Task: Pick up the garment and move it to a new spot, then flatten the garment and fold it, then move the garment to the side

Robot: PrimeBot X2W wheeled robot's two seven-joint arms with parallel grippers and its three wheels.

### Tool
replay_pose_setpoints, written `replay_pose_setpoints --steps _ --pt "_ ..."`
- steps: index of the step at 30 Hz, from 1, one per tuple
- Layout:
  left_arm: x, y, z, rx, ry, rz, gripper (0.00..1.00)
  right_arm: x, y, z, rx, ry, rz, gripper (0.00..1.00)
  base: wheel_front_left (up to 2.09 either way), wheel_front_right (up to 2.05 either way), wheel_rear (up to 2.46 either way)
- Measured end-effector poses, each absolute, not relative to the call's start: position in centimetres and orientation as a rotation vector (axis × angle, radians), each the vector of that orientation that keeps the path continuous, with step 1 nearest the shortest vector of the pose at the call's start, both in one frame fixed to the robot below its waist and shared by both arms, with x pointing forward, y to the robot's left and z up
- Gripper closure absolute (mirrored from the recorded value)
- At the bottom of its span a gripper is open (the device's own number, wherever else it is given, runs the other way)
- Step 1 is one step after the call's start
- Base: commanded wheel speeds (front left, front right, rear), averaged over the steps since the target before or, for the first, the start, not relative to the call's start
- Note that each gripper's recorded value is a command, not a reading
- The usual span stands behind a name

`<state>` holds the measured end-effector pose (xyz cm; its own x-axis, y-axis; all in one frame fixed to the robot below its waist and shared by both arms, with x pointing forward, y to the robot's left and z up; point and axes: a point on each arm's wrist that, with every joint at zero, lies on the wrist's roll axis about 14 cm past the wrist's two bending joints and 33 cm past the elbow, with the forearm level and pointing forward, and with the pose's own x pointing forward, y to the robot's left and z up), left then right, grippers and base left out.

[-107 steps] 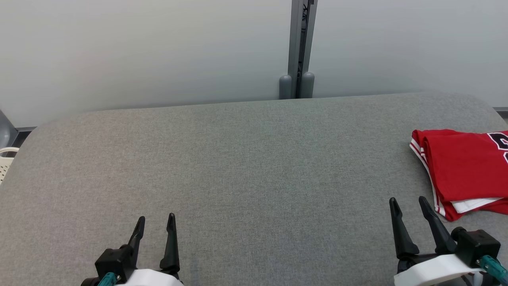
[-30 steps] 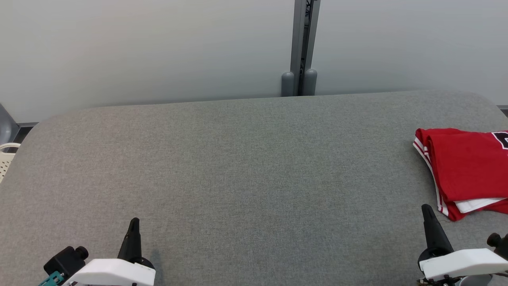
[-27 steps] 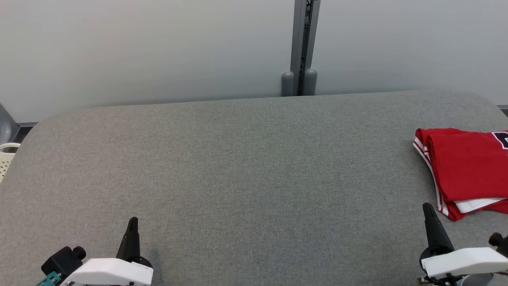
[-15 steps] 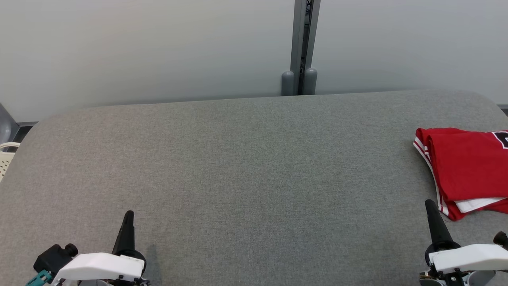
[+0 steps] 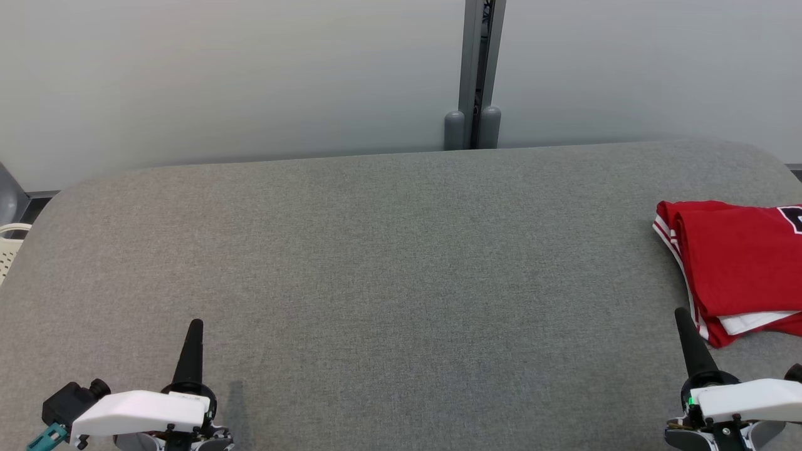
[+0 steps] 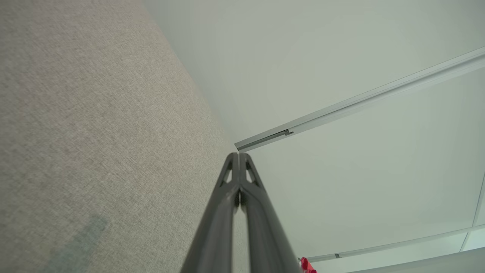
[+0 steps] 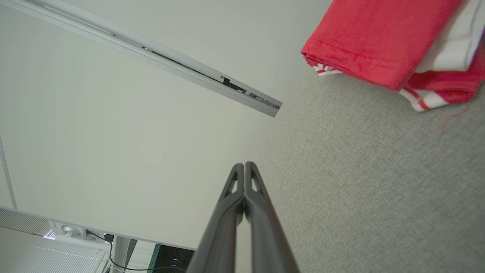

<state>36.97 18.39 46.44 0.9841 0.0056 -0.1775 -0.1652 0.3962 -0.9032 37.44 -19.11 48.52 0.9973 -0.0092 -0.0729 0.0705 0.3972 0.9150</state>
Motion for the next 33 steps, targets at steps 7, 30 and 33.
replay_pose_setpoints --steps 7,30,33 --pt "37.1 18.6 46.8 -1.224 0.143 0.100 1.00 37.7 -19.3 48.8 1.224 0.052 -0.047 1.00 0.00 0.00 0.00" --pt "38.0 19.2 48.5 -1.409 0.083 0.061 1.00 38.3 -19.5 49.6 1.406 0.033 -0.032 1.00 0.00 0.00 0.00" --pt "38.2 19.3 48.8 -1.430 0.073 0.054 1.00 38.3 -19.6 49.6 1.426 0.030 -0.031 1.00 0.00 0.00 0.00"
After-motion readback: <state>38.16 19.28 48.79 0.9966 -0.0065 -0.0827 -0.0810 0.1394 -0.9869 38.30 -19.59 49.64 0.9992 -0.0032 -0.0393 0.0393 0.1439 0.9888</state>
